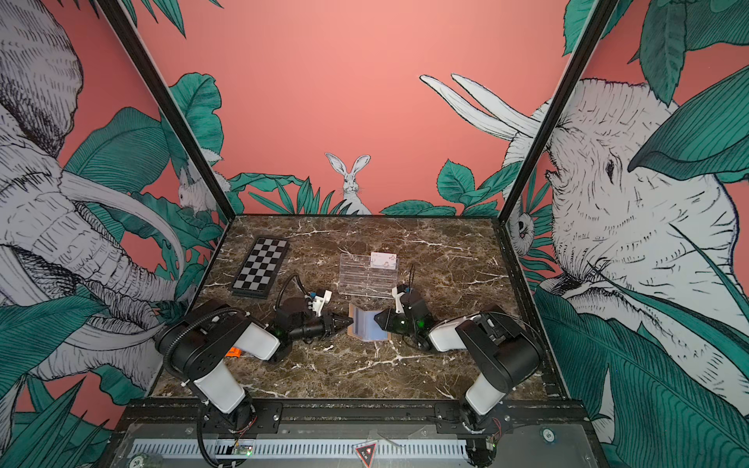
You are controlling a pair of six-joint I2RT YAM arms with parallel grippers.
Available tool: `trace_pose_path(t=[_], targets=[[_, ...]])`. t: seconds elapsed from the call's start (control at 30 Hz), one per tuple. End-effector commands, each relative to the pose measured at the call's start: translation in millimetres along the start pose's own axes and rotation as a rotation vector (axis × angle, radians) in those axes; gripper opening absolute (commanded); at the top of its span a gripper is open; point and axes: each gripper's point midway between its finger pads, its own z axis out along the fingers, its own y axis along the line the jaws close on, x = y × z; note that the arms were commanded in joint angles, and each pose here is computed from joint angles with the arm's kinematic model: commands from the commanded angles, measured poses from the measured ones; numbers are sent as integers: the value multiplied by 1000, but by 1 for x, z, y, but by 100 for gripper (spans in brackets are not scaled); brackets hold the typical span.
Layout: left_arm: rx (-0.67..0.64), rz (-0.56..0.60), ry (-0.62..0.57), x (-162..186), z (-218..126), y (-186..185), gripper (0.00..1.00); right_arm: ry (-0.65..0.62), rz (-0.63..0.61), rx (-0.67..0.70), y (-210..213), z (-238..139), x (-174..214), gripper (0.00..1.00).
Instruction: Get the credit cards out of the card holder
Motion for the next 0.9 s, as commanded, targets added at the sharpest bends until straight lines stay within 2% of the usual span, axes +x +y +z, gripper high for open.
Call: trace_pose_path(t=[0.0,0.23,0.47,0.67,0.77,0.87], targets=[[71,31,-16,-5,1,-18,4,58,16,50,-16,3,18,23],[89,37,-15,-5,1,-20,1,62,-3,36,-8,4,17,26],[95,40,-15,-5,2,-21,12,70,-8,33,-5,7,18,26],[99,34,-12,-5,3,-21,16,75,-9,33,-5,8,19,26],[98,37,-13,-5,3,-21,15,74,-11,30,-4,9,19,26],[90,37,-9,-4,3,-18,10,77,-11,31,-3,9,19,26]])
